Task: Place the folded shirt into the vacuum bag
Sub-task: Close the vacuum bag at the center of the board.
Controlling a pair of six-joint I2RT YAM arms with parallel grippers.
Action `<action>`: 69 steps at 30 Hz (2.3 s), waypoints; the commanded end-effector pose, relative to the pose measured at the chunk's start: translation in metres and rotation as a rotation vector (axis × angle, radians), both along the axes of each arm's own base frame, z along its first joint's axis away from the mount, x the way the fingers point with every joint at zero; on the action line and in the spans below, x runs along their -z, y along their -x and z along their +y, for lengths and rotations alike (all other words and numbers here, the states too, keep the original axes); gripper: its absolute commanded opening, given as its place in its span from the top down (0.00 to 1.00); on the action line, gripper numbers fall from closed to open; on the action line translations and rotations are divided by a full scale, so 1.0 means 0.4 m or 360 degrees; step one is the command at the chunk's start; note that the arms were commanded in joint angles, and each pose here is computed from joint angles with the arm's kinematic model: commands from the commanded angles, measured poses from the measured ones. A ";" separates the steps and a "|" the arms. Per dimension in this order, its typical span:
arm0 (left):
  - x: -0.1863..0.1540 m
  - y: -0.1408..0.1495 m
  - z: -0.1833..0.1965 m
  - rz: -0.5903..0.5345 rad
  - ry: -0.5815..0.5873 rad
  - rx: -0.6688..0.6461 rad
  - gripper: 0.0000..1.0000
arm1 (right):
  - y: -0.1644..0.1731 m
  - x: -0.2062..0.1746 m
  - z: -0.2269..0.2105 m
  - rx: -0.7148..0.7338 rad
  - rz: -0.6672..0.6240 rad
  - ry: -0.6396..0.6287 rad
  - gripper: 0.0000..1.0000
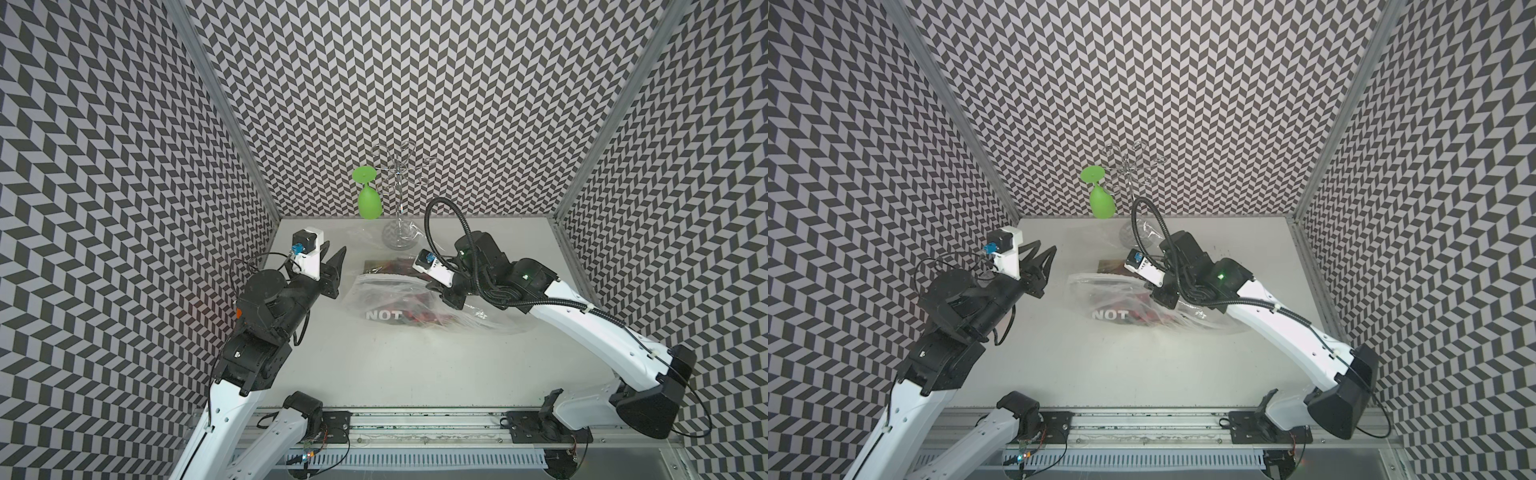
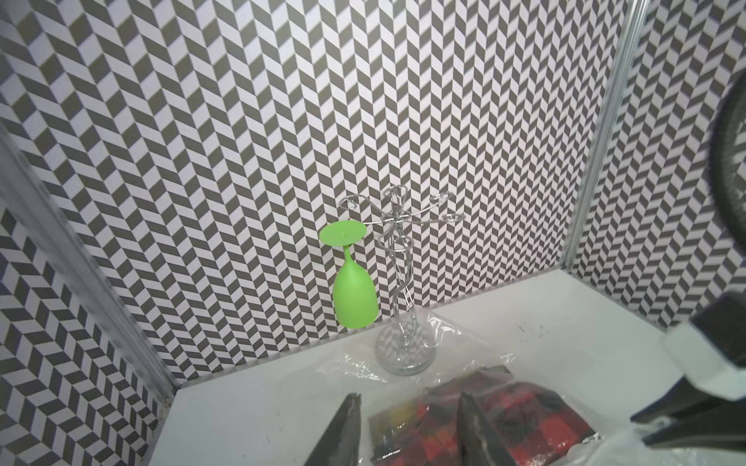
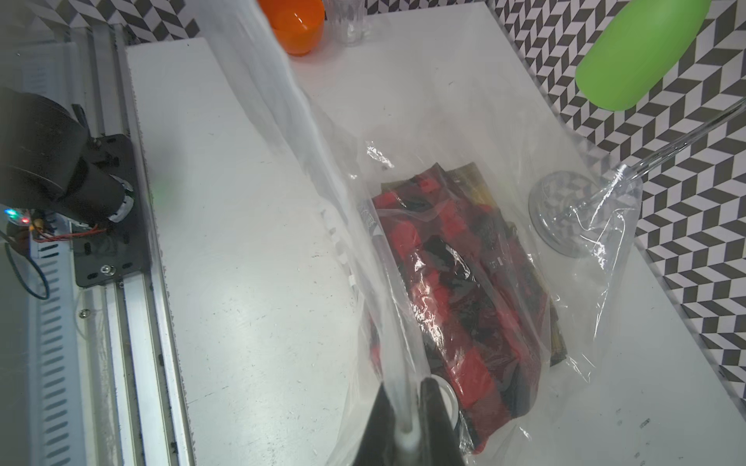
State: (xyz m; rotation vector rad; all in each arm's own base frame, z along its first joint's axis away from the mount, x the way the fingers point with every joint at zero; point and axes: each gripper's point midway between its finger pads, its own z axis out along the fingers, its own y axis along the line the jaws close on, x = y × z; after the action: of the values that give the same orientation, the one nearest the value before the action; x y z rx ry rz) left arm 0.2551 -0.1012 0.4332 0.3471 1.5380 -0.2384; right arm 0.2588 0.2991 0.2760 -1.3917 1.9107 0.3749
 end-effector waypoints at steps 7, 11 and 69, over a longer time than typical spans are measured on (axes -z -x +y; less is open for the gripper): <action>-0.036 0.039 -0.187 0.0063 -0.0058 0.0675 0.23 | 0.002 0.008 -0.003 -0.0029 0.0007 0.0026 1.00; -0.015 0.004 -0.237 0.0217 -0.0110 0.0804 0.20 | 0.008 -0.003 -0.004 -0.0038 -0.0001 0.0004 1.00; 0.303 -0.033 -0.306 0.0483 -0.0941 0.0758 1.00 | 0.051 -0.057 0.023 -0.0160 -0.0037 -0.0097 1.00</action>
State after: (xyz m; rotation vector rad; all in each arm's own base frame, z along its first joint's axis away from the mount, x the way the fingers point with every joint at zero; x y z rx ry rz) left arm 0.2635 -0.2283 0.2954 1.2111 1.8467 -0.2734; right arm 0.2401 0.3076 0.2811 -1.4463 1.8701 0.4695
